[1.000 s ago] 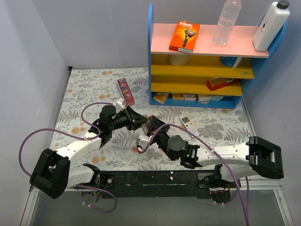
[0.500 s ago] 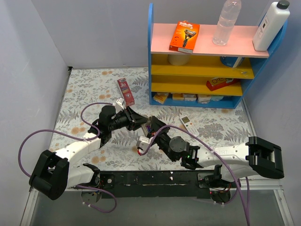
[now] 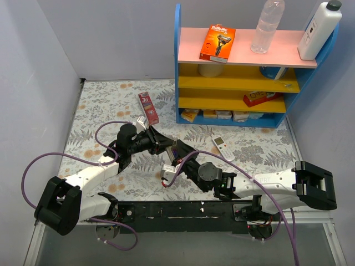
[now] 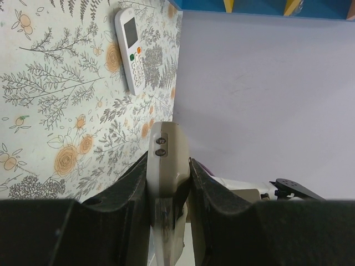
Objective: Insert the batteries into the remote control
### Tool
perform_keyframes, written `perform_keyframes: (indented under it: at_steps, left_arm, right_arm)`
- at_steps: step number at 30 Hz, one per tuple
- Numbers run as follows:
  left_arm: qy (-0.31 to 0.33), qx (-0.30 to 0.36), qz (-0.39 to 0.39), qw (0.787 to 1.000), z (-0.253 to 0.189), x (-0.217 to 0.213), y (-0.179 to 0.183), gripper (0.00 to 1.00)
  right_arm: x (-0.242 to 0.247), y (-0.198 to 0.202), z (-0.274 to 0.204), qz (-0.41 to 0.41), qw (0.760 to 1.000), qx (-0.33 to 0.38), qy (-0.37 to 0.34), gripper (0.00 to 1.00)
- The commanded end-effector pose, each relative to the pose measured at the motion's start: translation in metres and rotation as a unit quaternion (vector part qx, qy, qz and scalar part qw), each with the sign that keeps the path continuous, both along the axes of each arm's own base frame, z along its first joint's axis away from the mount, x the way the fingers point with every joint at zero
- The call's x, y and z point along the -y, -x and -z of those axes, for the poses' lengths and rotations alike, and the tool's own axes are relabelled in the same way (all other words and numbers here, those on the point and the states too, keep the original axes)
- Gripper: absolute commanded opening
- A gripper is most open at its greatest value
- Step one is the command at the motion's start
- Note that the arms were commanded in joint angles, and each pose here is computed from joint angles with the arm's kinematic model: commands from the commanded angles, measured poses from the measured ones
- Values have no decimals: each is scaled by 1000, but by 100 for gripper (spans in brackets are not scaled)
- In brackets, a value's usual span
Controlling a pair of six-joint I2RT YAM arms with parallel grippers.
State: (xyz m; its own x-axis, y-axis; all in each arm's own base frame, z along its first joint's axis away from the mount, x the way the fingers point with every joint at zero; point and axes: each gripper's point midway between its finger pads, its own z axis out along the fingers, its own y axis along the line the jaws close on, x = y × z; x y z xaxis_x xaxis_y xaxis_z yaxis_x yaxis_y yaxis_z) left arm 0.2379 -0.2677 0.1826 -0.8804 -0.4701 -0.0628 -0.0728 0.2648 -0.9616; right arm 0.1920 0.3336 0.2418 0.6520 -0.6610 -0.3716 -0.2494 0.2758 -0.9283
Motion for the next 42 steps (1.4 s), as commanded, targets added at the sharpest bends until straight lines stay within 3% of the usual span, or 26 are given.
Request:
perform_keyframes:
  at_steps: [1, 3, 6, 27, 36, 42]
  left_arm:
    - [119, -57, -28, 991, -60, 2, -2, 0]
    - [119, -53, -31, 991, -60, 2, -3, 0]
    - [122, -50, -34, 991, -57, 1, -3, 0]
    - [154, -27, -41, 987, -46, 1, -10, 0]
    - [121, 21, -41, 992, -35, 0, -14, 0]
    - [79, 71, -46, 993, -17, -1, -20, 0]
  right_arm:
    - [-15, 15, 28, -33, 998, -38, 40, 9]
    - [-15, 18, 30, -36, 997, -48, 46, 23]
    - [-13, 21, 34, -39, 996, -59, 59, 33]
    - [-5, 46, 61, -75, 978, -156, 119, 59]
    - [-7, 52, 23, -62, 969, -232, 51, 72]
    - [-2, 65, 13, -41, 944, -326, 33, 80]
